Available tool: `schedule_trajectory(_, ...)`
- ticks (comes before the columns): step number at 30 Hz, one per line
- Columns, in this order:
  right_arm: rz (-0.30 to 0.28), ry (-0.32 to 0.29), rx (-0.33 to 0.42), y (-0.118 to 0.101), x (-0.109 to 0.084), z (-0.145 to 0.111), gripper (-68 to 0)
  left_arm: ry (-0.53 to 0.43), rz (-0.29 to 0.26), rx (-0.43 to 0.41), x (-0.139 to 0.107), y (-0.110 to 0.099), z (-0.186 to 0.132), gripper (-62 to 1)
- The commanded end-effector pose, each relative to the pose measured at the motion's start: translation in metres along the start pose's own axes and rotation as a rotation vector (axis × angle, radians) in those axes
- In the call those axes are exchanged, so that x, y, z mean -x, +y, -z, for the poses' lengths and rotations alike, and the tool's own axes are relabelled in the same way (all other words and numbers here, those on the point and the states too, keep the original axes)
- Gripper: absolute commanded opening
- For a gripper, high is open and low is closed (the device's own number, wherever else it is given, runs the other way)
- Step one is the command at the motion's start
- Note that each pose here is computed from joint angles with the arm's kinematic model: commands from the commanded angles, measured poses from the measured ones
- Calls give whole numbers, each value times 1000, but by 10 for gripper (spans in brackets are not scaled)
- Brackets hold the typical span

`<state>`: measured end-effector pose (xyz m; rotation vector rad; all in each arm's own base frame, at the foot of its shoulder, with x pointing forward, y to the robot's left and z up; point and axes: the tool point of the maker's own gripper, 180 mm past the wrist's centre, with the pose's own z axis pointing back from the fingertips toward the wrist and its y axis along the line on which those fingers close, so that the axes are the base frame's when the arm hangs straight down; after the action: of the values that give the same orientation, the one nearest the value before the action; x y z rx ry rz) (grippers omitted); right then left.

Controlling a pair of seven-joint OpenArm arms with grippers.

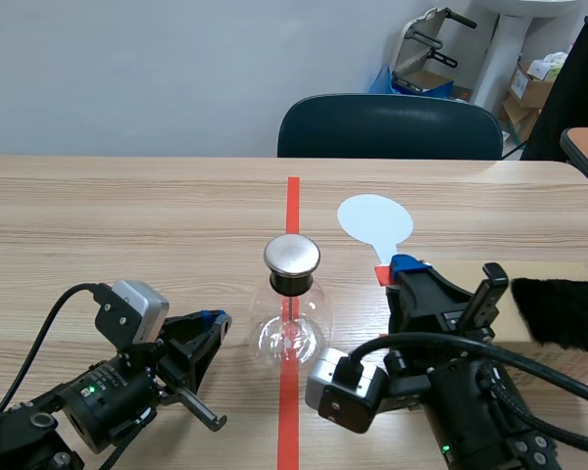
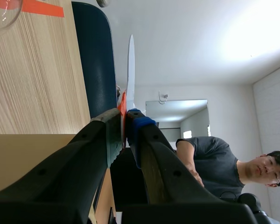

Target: Do the electroscope experiment

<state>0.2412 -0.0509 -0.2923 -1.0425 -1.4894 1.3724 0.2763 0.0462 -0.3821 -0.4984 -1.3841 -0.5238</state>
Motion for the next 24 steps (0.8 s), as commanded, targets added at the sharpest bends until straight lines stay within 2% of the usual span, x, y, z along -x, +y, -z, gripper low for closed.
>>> schedule_trajectory(1, -10, 7, 33, -8, 4, 4, -658, -23, -4, 4, -6, -2, 2, -577)
schedule_trajectory(24, -10, 7, 33, -8, 4, 4, -658, -16, -4, 4, -5, -2, 2, -577)
